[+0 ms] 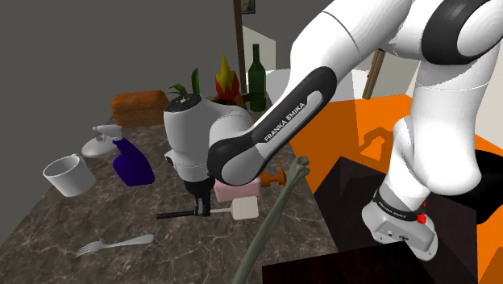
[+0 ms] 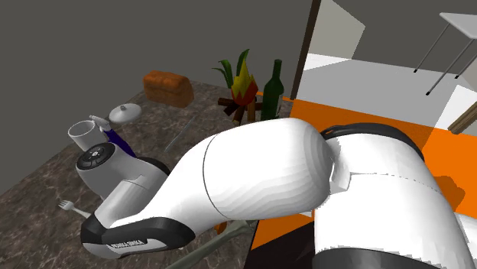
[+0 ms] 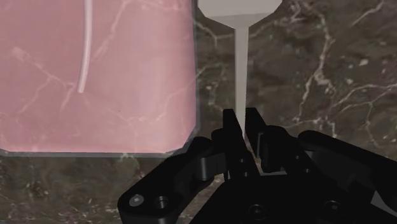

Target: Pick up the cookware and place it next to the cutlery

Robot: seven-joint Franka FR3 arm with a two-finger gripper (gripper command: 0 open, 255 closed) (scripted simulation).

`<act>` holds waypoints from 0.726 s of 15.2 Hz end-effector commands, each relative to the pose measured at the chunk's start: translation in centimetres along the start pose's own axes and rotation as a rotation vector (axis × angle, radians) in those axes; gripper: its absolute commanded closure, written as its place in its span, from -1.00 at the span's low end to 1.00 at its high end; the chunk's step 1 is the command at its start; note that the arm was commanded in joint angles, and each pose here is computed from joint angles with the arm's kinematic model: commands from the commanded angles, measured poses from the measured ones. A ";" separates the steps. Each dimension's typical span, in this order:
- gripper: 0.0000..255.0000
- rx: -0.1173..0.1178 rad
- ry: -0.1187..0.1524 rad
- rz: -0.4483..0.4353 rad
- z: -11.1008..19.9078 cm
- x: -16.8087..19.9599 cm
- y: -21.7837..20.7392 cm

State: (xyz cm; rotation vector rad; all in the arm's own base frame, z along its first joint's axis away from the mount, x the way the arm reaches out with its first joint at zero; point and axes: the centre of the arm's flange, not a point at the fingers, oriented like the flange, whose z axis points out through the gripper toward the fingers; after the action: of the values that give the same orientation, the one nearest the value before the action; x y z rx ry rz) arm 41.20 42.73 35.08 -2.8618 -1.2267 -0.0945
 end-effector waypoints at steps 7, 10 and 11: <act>-1.00 0.000 0.000 0.000 0.0 0.0 0.0; -1.00 0.000 0.000 0.000 0.0 0.0 0.0; -1.00 0.000 0.000 0.000 -1.3 0.0 0.0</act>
State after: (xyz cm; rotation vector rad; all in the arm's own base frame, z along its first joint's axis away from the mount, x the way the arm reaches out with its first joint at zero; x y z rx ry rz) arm 41.06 42.67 35.72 -2.8617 -1.2265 -0.0947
